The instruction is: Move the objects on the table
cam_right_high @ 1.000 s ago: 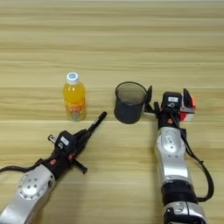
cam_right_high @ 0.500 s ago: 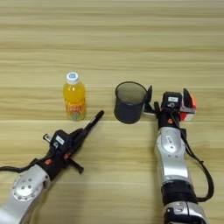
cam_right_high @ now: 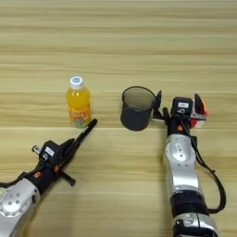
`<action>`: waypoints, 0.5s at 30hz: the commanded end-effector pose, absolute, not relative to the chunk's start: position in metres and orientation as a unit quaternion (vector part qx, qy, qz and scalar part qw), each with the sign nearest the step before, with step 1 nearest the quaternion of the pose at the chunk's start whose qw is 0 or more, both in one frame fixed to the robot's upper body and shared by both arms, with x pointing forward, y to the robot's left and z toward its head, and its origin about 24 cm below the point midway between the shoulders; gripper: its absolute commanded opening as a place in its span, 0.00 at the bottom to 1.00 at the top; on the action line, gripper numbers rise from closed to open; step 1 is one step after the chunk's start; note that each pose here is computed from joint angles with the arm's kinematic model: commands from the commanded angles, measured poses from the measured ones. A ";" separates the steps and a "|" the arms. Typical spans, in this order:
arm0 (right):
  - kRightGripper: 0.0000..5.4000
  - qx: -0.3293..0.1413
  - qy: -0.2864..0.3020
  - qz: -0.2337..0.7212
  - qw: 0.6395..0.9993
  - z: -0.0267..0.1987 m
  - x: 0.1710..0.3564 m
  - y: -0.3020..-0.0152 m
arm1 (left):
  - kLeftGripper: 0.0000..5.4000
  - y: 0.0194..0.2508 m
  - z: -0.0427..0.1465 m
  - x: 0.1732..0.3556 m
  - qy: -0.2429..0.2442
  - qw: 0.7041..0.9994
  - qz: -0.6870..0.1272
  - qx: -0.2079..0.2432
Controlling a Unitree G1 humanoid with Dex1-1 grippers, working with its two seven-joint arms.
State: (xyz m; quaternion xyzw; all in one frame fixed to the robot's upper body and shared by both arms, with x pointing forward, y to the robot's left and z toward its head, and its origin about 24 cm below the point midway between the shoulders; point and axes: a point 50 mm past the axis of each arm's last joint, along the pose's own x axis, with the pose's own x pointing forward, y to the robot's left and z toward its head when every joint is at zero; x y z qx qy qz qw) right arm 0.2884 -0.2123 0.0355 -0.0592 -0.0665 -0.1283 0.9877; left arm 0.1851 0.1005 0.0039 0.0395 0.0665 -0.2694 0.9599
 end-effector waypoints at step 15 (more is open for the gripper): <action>1.00 -0.057 -0.073 -0.123 0.988 0.040 0.297 -0.205 | 0.05 0.143 0.002 0.160 0.116 0.963 -0.237 0.061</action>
